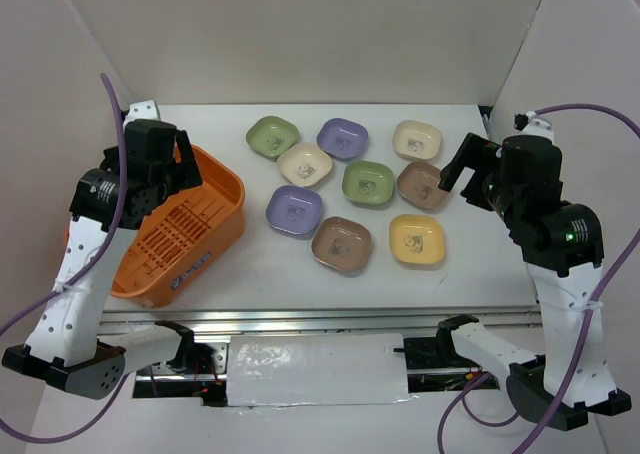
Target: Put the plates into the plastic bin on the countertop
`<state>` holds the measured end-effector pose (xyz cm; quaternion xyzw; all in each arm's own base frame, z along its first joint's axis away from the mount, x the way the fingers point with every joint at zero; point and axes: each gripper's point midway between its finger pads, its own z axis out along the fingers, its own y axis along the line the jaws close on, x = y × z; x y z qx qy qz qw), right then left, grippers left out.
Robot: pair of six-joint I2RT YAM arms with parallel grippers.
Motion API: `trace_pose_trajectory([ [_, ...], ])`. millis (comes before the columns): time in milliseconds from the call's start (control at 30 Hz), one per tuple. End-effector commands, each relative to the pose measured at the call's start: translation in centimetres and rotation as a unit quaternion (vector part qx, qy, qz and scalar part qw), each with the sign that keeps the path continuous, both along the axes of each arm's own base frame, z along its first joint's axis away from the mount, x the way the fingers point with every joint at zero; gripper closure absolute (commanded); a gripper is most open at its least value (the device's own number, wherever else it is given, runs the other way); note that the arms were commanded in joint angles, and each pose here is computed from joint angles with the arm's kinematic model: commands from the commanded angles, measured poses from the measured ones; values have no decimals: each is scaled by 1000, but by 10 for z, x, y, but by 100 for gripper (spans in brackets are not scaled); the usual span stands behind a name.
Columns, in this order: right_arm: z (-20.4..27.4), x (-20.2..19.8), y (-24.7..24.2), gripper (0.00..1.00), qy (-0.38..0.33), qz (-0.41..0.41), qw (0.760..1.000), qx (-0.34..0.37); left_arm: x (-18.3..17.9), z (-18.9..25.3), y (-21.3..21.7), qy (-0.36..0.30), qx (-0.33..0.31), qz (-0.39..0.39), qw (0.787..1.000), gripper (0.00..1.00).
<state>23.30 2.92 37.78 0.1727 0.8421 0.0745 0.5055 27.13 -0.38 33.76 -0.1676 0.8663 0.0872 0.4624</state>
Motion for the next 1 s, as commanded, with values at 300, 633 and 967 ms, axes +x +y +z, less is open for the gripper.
trace_pose_trajectory([
  [300, -34, -2, -19, 0, 35, -53, 998, -11, 10, 7, -9, -7, -3, -15, 1000, 1],
  [633, -215, 33, -34, 0, 185, -157, 967, 76, 20, -8, -37, 26, -18, -81, 996, 1],
  [967, -313, 28, -49, 3, 298, -222, 925, 79, 18, -22, -49, 55, -18, -111, 992, 1],
])
